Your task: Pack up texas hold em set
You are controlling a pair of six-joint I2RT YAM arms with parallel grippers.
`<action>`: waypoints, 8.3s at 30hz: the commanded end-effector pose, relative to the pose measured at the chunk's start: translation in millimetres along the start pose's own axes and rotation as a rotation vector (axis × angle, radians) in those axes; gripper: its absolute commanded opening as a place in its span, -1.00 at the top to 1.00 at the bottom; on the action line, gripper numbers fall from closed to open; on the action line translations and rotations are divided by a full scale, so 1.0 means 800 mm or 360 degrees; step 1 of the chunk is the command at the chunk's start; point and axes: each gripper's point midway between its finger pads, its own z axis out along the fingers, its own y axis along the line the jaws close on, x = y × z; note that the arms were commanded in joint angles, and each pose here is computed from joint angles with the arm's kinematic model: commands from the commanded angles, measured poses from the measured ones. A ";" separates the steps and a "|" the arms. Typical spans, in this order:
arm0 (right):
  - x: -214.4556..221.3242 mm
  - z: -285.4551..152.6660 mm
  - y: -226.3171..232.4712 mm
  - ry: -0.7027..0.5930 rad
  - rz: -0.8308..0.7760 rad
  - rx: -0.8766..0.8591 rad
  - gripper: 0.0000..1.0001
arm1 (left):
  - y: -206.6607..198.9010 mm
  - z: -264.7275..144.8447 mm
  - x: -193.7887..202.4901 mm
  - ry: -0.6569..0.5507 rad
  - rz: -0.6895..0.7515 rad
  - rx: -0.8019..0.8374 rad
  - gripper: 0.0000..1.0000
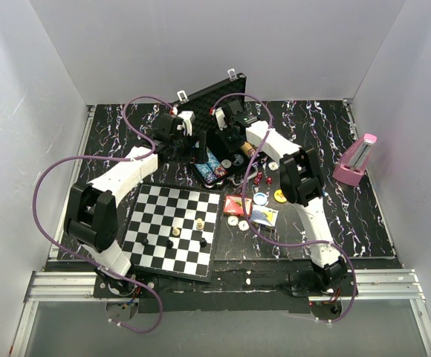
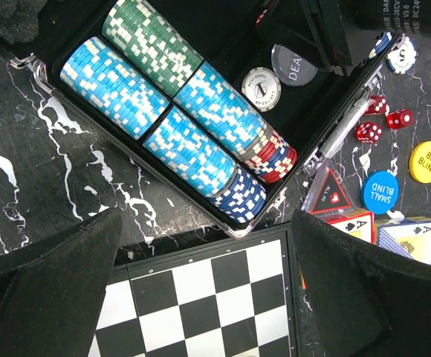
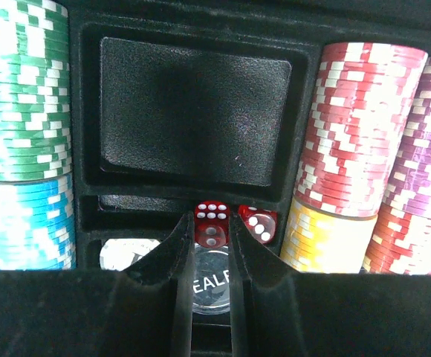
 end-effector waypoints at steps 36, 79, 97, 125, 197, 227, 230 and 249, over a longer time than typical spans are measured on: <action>-0.049 -0.064 -0.004 -0.0230 0.0043 0.0025 -0.12 | -0.004 -0.003 0.000 -0.0010 -0.0009 0.0054 -0.96; -0.011 -0.004 -0.001 -0.0113 0.0114 0.0031 0.36 | -0.001 -0.005 -0.004 -0.0036 0.0011 0.0034 -0.96; -0.023 -0.011 0.003 -0.0113 0.0075 0.0044 0.92 | 0.000 -0.004 -0.005 -0.0034 0.0014 0.0034 -0.96; 0.000 -0.023 0.006 0.0166 -0.0095 -0.0084 0.97 | -0.002 -0.007 -0.006 -0.0037 0.0015 0.0047 -0.97; 0.111 -0.236 -0.012 -0.0322 0.0759 0.0152 -0.34 | 0.020 -0.102 -0.012 -0.0337 0.0136 -0.0112 -0.96; 0.185 -0.100 -0.059 0.0157 0.0875 0.0269 0.18 | 0.030 -0.101 -0.009 -0.0320 0.0164 -0.0180 -0.96; 0.184 -0.100 -0.056 0.0151 0.0879 0.0251 0.30 | 0.032 -0.101 -0.009 -0.0323 0.0164 -0.0191 -0.96; 0.035 -0.161 -0.029 -0.0297 0.0564 -0.0083 0.97 | 0.030 -0.097 -0.009 -0.0307 0.0155 -0.0174 -0.96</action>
